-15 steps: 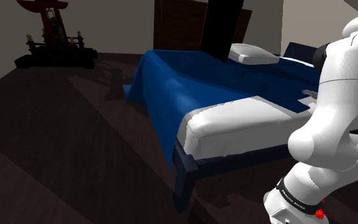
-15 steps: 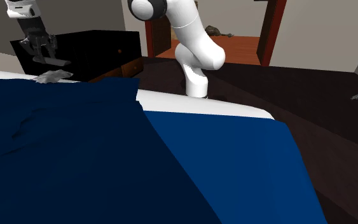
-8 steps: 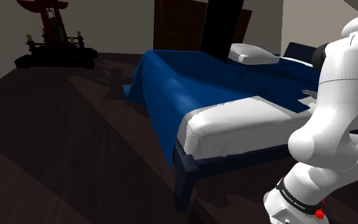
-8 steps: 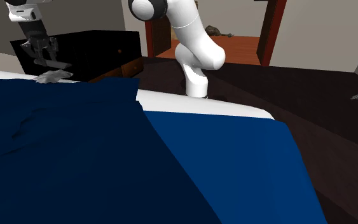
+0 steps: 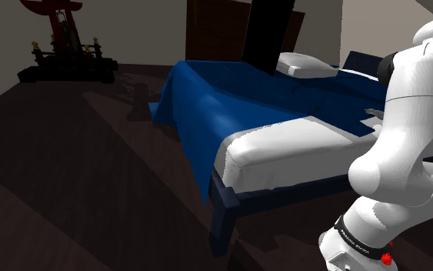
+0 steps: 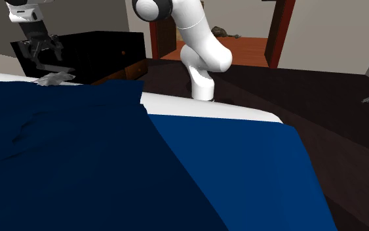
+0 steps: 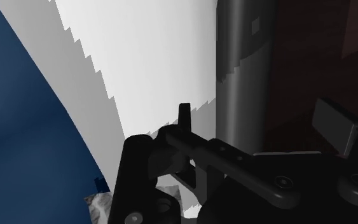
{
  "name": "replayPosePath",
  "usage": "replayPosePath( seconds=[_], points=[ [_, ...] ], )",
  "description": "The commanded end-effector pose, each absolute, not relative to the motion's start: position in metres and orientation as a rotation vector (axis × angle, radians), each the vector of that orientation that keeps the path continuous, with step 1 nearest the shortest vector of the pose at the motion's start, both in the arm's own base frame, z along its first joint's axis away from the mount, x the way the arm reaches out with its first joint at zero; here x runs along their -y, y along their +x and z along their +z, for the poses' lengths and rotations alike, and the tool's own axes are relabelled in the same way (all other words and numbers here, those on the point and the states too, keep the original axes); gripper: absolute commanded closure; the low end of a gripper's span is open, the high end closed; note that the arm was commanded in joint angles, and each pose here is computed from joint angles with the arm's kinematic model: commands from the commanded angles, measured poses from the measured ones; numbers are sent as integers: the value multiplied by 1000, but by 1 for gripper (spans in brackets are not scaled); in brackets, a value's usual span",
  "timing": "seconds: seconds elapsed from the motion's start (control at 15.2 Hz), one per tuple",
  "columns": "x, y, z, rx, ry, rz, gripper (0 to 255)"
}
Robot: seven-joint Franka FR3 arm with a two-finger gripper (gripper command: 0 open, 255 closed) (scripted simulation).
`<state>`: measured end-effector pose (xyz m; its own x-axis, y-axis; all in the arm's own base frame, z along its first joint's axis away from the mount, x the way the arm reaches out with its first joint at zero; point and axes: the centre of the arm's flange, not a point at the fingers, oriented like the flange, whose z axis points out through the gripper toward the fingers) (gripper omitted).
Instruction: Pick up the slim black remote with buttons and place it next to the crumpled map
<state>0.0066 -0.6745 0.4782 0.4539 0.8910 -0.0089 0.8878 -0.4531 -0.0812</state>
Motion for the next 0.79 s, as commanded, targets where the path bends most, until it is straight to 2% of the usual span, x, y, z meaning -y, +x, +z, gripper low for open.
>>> replayPosePath(
  seconds=[0.0, 0.2, 0.73],
  points=[
    [675, 8, 491, 1607, -2623, 77, 0],
    [676, 10, 528, 1607, -2623, 77, 0],
    [676, 10, 528, 1607, -2623, 77, 0]
  ],
)
